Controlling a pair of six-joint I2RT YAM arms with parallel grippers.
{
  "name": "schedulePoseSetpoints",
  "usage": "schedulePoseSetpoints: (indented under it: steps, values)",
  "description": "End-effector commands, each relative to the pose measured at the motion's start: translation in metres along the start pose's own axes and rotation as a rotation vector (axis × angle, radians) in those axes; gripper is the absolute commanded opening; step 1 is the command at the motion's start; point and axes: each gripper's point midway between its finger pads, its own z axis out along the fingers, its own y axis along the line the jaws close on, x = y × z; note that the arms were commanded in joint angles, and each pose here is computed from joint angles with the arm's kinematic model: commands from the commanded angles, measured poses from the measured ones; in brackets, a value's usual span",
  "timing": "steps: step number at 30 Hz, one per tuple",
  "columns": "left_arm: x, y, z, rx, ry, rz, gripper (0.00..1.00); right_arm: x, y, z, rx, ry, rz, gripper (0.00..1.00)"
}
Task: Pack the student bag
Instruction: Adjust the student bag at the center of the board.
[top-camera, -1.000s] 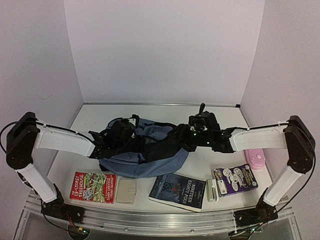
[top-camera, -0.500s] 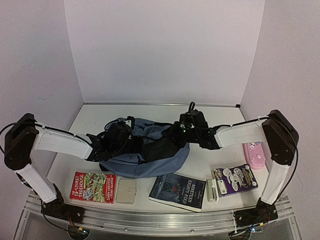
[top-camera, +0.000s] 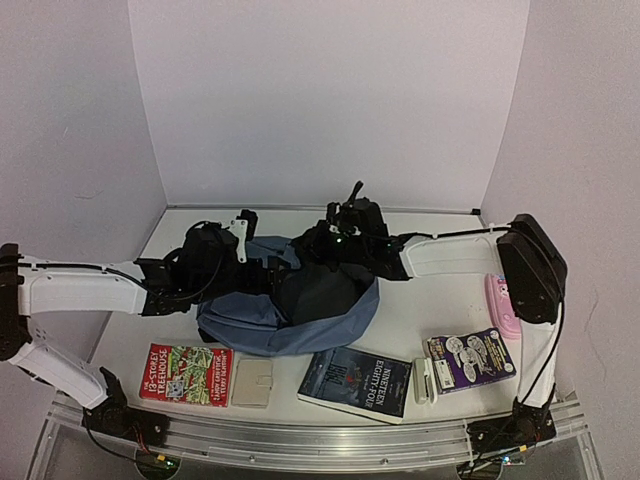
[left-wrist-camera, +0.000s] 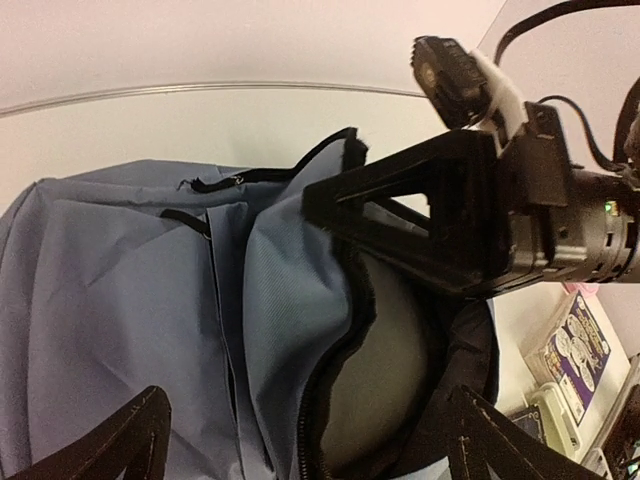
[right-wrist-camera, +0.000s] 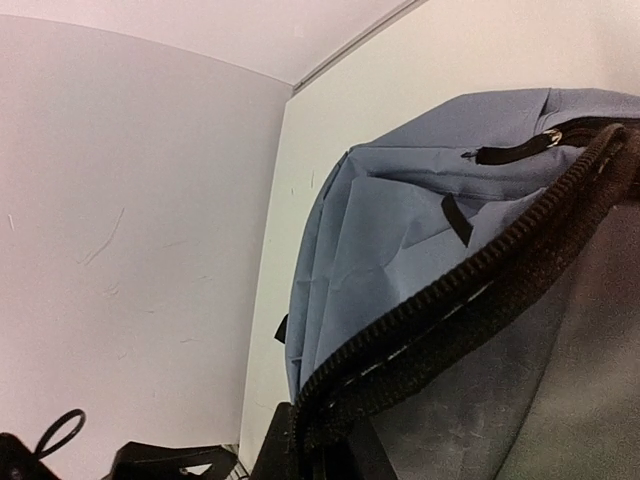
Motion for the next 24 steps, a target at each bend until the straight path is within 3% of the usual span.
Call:
schedulePoseSetpoints:
  steps: [1, 7, 14, 19, 24]
  values:
    - [-0.005, -0.012, -0.003, 0.053, 0.064, 0.167, 0.97, -0.001, 0.028, 0.014, -0.081, 0.001, 0.003, 0.00]
    - [0.002, -0.008, 0.009, 0.015, 0.115, 0.252, 0.99, -0.009, 0.048, 0.023, -0.150, -0.005, 0.092, 0.00]
    - [-0.001, 0.026, 0.030, -0.193, 0.140, 0.223, 0.94, -0.014, 0.058, 0.028, -0.182, -0.008, 0.131, 0.00]
    - [-0.016, 0.022, 0.034, -0.192, 0.062, 0.173, 0.70, -0.013, 0.050, 0.028, -0.159, -0.021, 0.139, 0.00]
    - [-0.028, 0.030, 0.032, -0.230, 0.009, 0.103, 0.38, -0.015, 0.044, 0.025, -0.138, -0.043, 0.138, 0.02]
